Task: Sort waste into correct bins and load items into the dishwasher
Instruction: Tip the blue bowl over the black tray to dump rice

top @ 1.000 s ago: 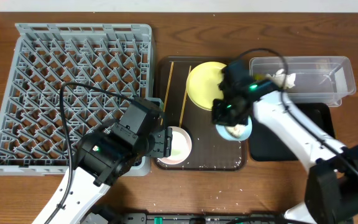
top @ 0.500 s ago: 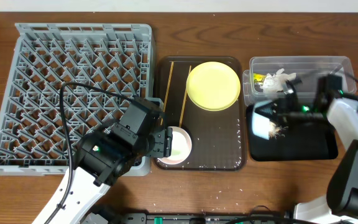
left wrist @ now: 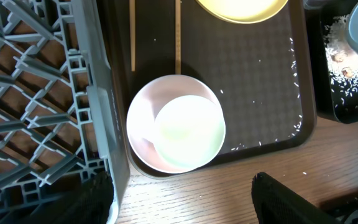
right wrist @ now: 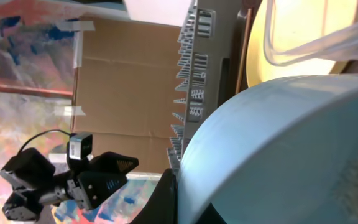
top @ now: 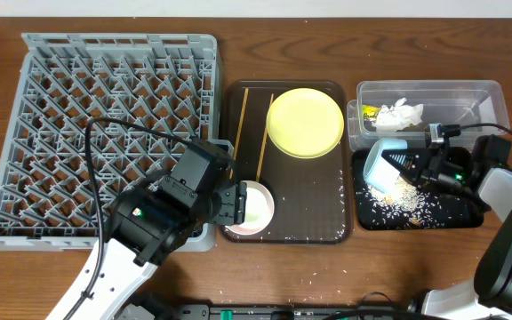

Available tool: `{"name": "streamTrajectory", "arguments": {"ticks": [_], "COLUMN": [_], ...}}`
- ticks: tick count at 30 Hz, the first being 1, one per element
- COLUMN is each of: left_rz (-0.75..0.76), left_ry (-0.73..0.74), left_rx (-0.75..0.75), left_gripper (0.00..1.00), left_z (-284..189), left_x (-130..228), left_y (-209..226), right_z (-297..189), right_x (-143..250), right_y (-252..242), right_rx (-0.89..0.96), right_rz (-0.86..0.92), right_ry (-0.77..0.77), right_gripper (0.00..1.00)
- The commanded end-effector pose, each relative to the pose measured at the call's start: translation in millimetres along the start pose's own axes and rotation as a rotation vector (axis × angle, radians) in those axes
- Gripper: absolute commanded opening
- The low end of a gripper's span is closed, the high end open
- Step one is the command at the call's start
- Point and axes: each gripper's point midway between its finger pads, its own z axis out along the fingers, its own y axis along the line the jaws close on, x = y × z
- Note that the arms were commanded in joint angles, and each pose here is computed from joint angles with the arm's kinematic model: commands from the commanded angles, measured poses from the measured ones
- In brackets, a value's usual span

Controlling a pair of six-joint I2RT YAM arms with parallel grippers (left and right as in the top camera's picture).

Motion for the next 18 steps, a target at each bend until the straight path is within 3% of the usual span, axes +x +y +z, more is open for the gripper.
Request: {"name": "streamTrajectory", "arguments": {"ticks": [1, 4, 6, 8, 10, 12, 14, 18], "left_rz": [-0.001, -0.001, -0.001, -0.001, -0.001, -0.001, -0.001, -0.001], "left_ry": [-0.010, -0.010, -0.010, -0.009, -0.009, -0.009, -0.007, -0.006], "left_rx": [-0.008, -0.008, -0.008, -0.008, -0.008, -0.008, -0.009, -0.010], "left_gripper": [0.73, 0.73, 0.73, 0.73, 0.73, 0.73, 0.73, 0.73], "left_z": [-2, -2, -2, -2, -2, -2, -2, -2], "left_x": [-2, -2, -2, -2, -2, -2, -2, -1], "left_y": [2, 2, 2, 2, 2, 2, 2, 2], "right_z": [-1, 2, 4, 10, 15, 24, 34, 36], "right_x": [-4, -4, -5, 0, 0, 11, 14, 8], "right_y": [11, 12, -11, 3, -11, 20, 14, 11], "right_rx": [-0.037, -0.036, 0.095, 0.018, 0.105, -0.062, 0.022, 0.116], "right_rz": [-0.081, -0.034, 0.041, 0.007, 0.014, -0.013, -0.115, -0.111], "right_ry": [-0.005, 0.006, -0.001, 0.029, 0.035, 0.093, 0.114, 0.092], "right_gripper": [0.01, 0.01, 0.01, 0.01, 0.01, 0.01, 0.01, 0.01]}}
